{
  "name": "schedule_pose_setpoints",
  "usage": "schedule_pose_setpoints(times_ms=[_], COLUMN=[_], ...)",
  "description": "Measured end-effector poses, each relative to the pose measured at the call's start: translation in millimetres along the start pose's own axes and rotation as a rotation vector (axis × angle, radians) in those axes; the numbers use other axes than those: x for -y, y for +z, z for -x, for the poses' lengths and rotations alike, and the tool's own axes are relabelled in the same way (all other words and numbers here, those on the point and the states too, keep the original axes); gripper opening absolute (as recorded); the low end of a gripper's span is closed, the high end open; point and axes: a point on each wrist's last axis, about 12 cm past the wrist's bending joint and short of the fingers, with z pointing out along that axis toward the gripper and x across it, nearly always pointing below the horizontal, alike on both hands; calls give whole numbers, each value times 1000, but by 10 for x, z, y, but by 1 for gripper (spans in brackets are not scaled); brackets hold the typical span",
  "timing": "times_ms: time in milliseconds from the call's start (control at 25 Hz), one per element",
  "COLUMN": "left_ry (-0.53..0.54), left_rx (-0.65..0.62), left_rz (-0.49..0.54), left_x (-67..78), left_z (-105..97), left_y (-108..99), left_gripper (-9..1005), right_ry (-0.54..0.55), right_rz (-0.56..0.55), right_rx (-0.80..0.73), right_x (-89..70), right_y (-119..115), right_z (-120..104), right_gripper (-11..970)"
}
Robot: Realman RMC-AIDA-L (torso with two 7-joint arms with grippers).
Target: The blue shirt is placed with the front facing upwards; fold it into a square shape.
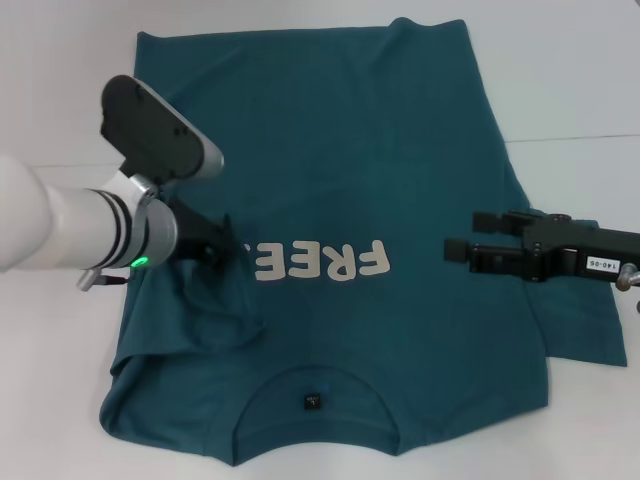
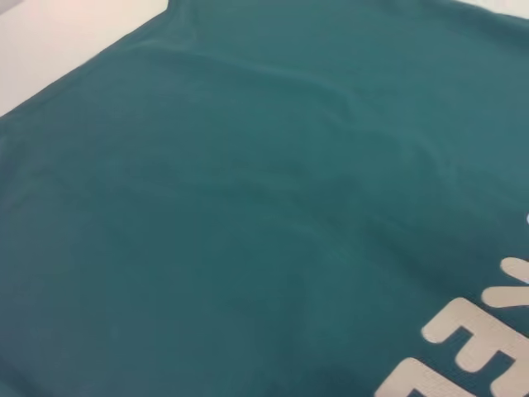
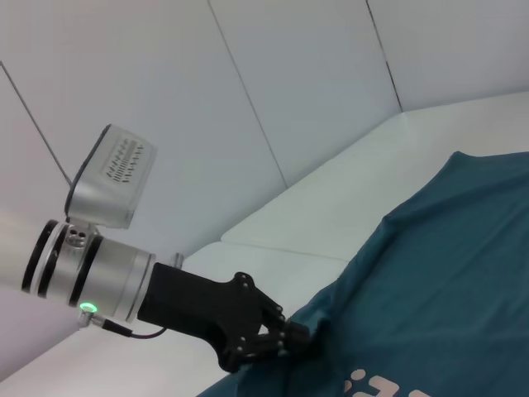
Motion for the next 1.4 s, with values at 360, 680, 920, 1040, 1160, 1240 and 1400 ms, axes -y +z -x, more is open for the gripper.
schedule_pose_setpoints(times_ms=[360,680,920,1040,1160,1240,1400], left_ry=[-56,-194,-231,-238,-239,-251,-307], left_rx=[25,138,379,534,699,804,842], left_rz=[24,36,-117,-216,-309,-340,-329], left_x=[33,-52,-30,-43,-58,-61,-18], left_z=[106,274,330,207,-44,-353,-804], left_y=[91,-22,-457,-692,-847,-882,-834], left_gripper=[40,382,514,571,627,665,753], right_ry=[0,3,53,120,186,254,340], right_rz=[4,4,-32,-44,-39,-64,-107], right_rx=[-1,1,22,24,54,84,84], right_x=[-13,-6,65,128,161,194,226], right_y=[41,46,-101,-259,-485,-757,-1021], right_z=[-15,-10,31,101,189,281,343], right_gripper=[945,945,945,945,945,945,945])
